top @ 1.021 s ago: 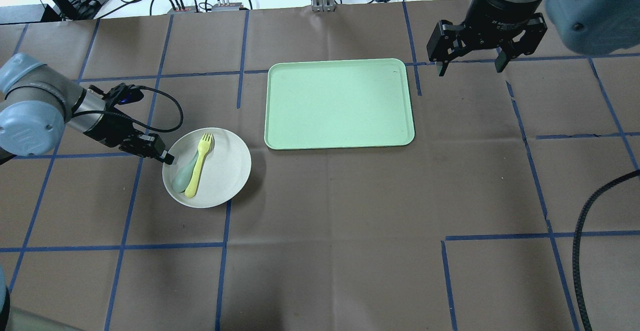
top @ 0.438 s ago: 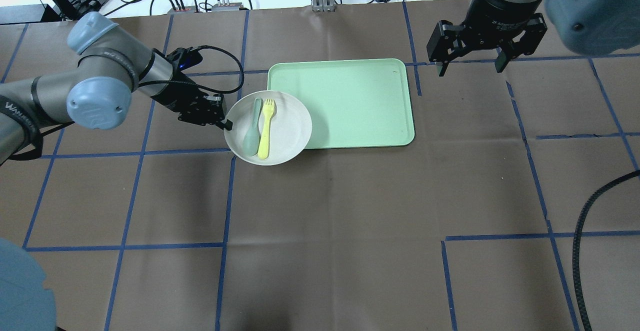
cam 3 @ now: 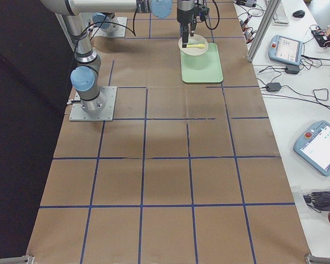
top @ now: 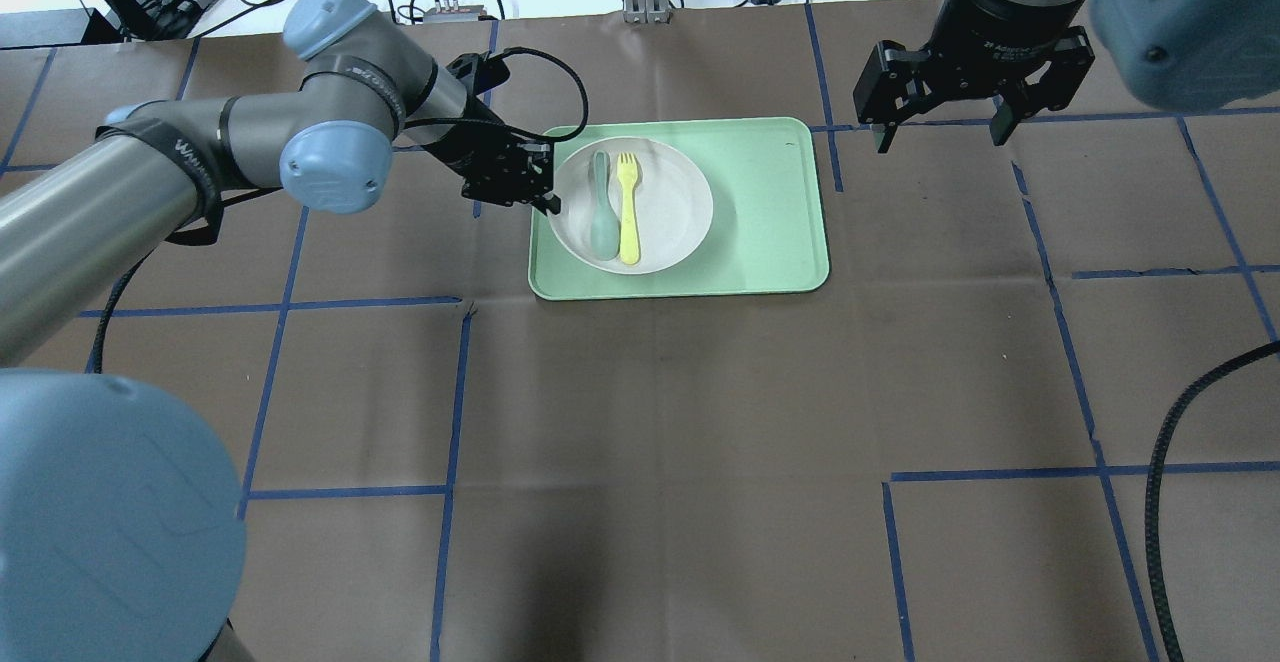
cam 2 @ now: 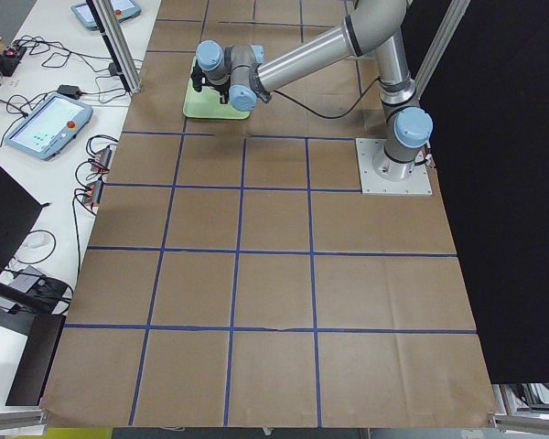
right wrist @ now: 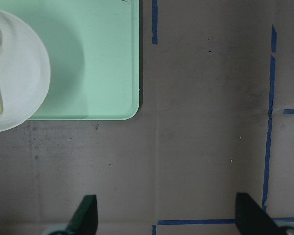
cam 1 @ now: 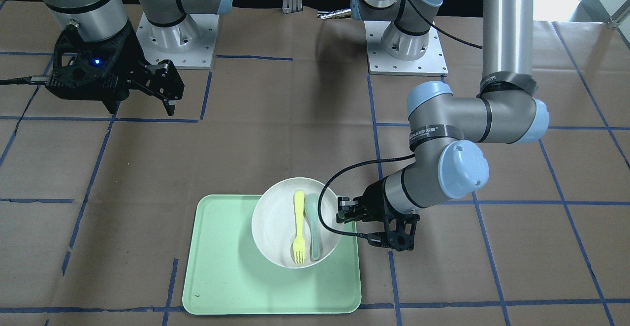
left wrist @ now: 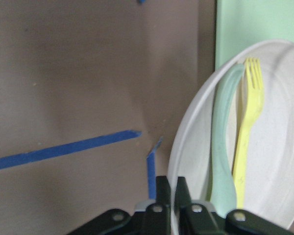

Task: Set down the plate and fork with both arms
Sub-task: 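Lower the plate onto the tray and open the left gripper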

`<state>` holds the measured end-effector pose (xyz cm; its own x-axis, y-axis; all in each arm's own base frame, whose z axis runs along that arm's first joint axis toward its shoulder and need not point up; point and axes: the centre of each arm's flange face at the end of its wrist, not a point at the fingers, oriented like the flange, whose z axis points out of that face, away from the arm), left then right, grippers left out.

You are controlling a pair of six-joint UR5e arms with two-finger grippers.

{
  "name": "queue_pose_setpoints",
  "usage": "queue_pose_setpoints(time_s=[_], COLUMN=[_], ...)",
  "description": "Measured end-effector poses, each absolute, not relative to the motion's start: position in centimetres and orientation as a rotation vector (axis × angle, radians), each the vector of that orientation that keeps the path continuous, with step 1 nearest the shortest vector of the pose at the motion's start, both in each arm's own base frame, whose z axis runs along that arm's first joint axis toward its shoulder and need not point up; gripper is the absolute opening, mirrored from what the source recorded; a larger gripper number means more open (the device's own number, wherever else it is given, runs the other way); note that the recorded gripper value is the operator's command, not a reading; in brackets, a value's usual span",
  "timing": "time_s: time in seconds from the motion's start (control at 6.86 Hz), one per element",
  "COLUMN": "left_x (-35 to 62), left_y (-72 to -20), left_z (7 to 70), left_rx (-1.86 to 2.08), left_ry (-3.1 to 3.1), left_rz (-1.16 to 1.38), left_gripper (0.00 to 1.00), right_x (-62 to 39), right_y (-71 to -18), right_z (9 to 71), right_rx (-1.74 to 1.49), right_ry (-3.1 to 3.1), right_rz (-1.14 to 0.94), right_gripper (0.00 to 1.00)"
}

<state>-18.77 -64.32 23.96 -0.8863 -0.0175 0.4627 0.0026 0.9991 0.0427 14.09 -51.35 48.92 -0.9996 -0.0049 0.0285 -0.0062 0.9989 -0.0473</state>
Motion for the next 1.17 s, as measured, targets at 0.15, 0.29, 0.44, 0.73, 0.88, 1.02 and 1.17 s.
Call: queue_pose_setpoints(time_s=[0.15,0.29,0.44,0.73,0.88,1.02,1.17], left_x=[-19.9,-20.3,-20.6,-21.5,-21.7,-21.9,-21.8], left_y=[-65.7,-67.0,-68.2,-68.9,-68.7,-68.3,-67.7], left_z=[23.0,21.5,19.6,17.9,17.8,18.1,19.4], left_rx=[0.008,0.0,-0.008,-0.024,-0.028,-0.029,-0.025], left_ry=[-2.658,-2.657,-2.655,-2.651,-2.651,-2.653,-2.659], left_rz=[-0.045,-0.027,0.005,0.04,0.039,0.035,0.026], left_gripper=[0.16,0.18,0.19,0.84,1.0,1.0,1.0], right_x=[14.1,14.1,14.1,14.1,14.1,14.1,14.1], right_y=[-51.4,-51.4,-51.3,-51.3,-51.4,-51.4,-51.4], right_z=[49.0,49.0,49.0,49.0,49.0,49.0,49.0], right_rx=[0.009,0.009,0.009,0.009,0.009,0.009,0.009], right_ry=[-3.112,-3.112,-3.112,-3.112,-3.112,-3.112,-3.112], right_rz=[0.075,0.075,0.076,0.076,0.076,0.076,0.076], right_gripper=[1.0,1.0,1.0,1.0,1.0,1.0,1.0])
